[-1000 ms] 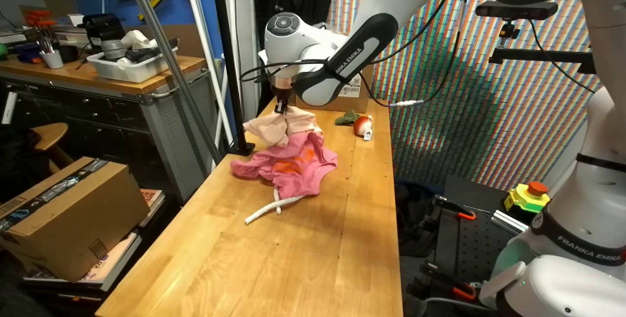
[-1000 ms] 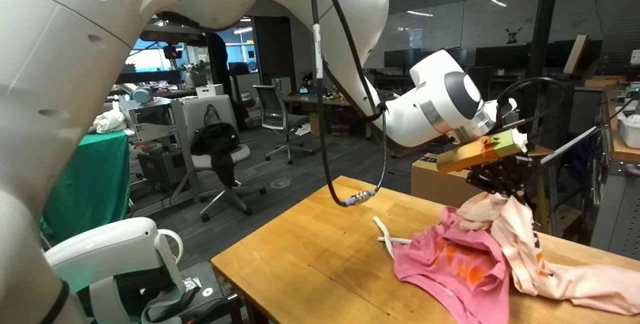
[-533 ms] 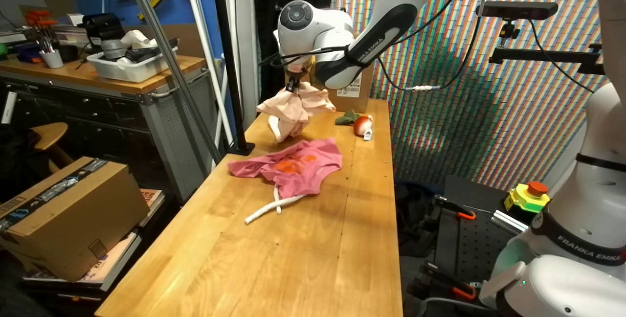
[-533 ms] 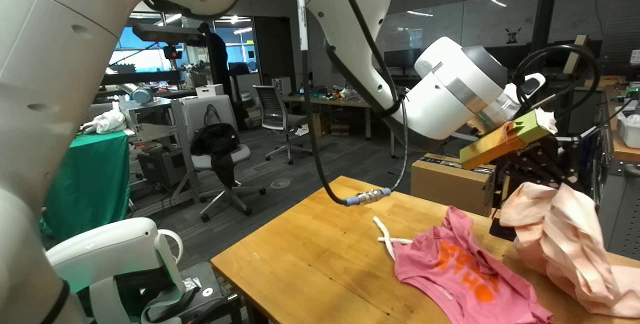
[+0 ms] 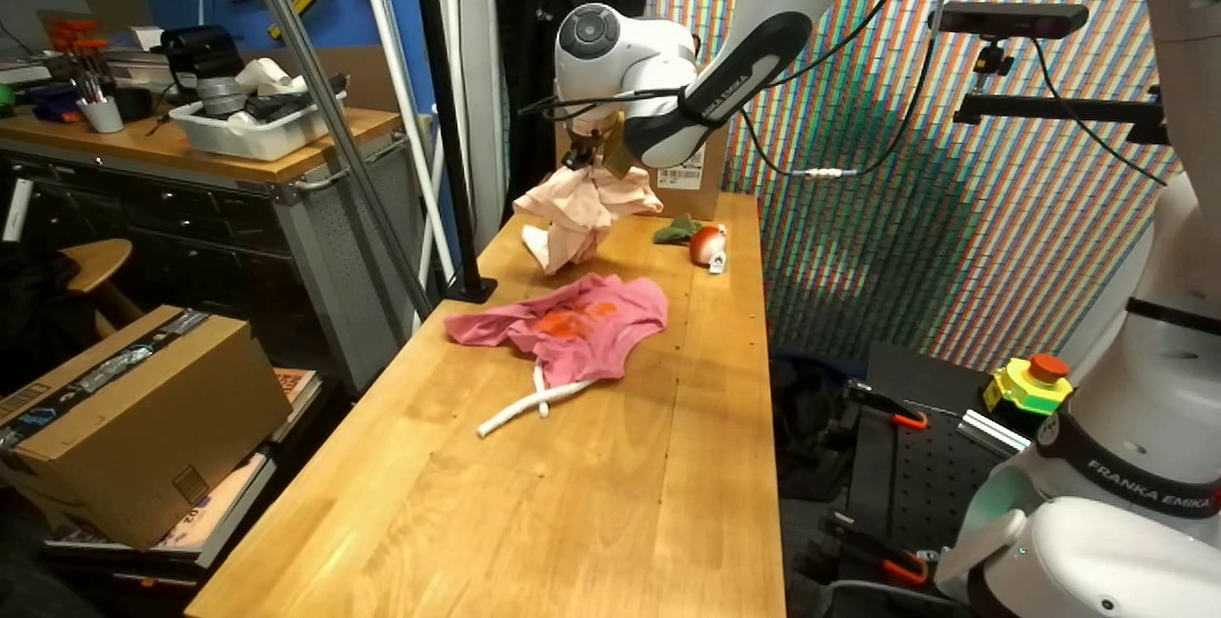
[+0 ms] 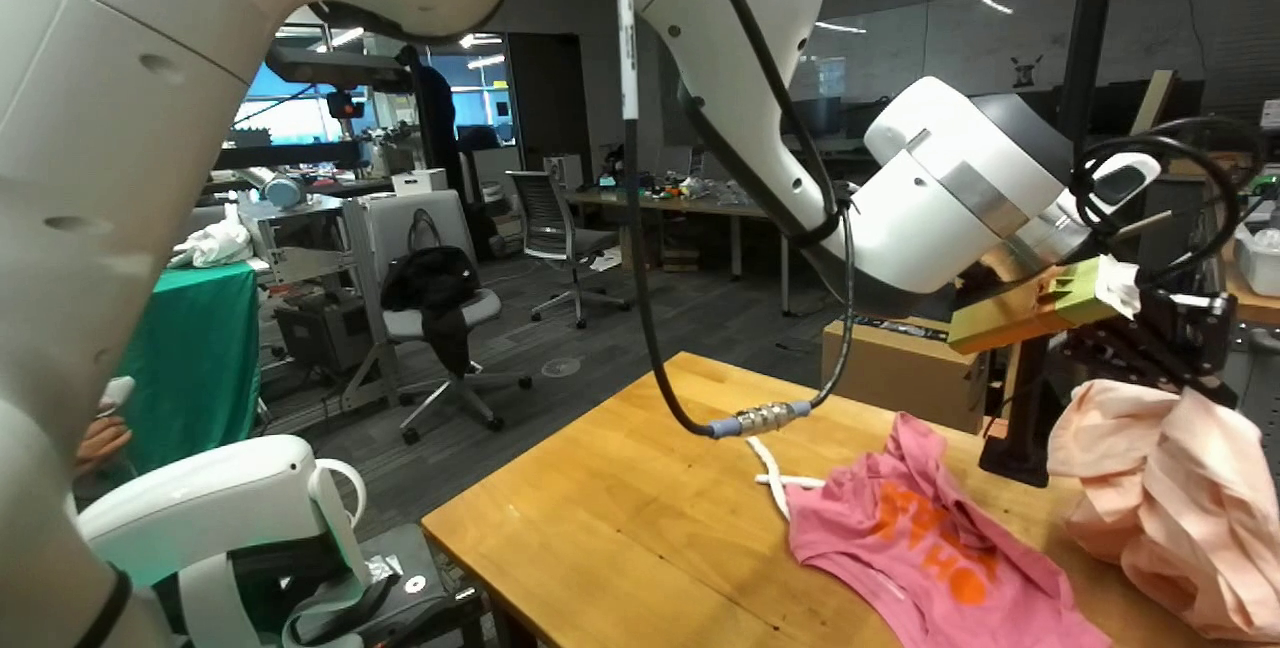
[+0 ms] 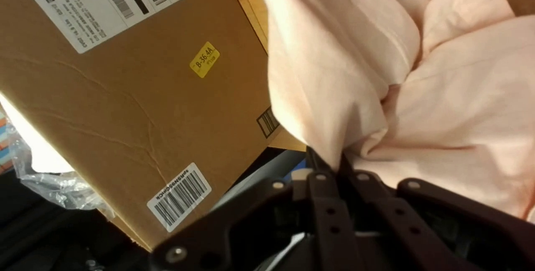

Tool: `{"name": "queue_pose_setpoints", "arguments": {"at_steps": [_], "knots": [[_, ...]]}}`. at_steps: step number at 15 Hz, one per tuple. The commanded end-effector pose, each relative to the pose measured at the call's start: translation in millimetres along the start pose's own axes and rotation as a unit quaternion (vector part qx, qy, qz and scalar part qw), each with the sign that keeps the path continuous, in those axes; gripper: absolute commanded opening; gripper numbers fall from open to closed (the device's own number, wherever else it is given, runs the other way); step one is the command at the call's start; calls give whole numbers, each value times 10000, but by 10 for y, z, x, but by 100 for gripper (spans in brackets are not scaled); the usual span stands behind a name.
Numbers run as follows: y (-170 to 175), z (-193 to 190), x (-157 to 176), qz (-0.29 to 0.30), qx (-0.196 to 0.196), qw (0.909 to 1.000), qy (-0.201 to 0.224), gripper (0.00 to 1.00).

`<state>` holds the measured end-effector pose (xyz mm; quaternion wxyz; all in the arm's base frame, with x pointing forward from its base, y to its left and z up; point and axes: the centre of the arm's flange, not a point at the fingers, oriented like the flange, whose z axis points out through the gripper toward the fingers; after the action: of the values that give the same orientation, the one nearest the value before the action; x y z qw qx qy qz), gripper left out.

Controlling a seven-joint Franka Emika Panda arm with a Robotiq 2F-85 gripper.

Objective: Move the radish and peach t-shirt to the right, move the pink t-shirt to the left, move the white rope backwards

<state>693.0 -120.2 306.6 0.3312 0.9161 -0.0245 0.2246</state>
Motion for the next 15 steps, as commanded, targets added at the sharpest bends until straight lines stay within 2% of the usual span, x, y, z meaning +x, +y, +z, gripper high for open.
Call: {"name": "queue_pose_setpoints", "arguments": {"at_steps": [1, 7, 11, 12, 13, 14, 15], "knots": [[64, 148, 221, 922, 47, 9955, 201, 1], [46, 259, 318, 1893, 123, 9809, 432, 1], [-67, 312, 347, 2117, 258, 9761, 427, 1], [-104, 325, 335, 2042, 295, 9779, 352, 4], [-143, 340, 310, 1949, 337, 9799, 277, 30], [-193, 352, 293, 1871, 371, 9814, 206, 30], [-251, 353, 254, 1742, 441, 9836, 120, 37]]}}
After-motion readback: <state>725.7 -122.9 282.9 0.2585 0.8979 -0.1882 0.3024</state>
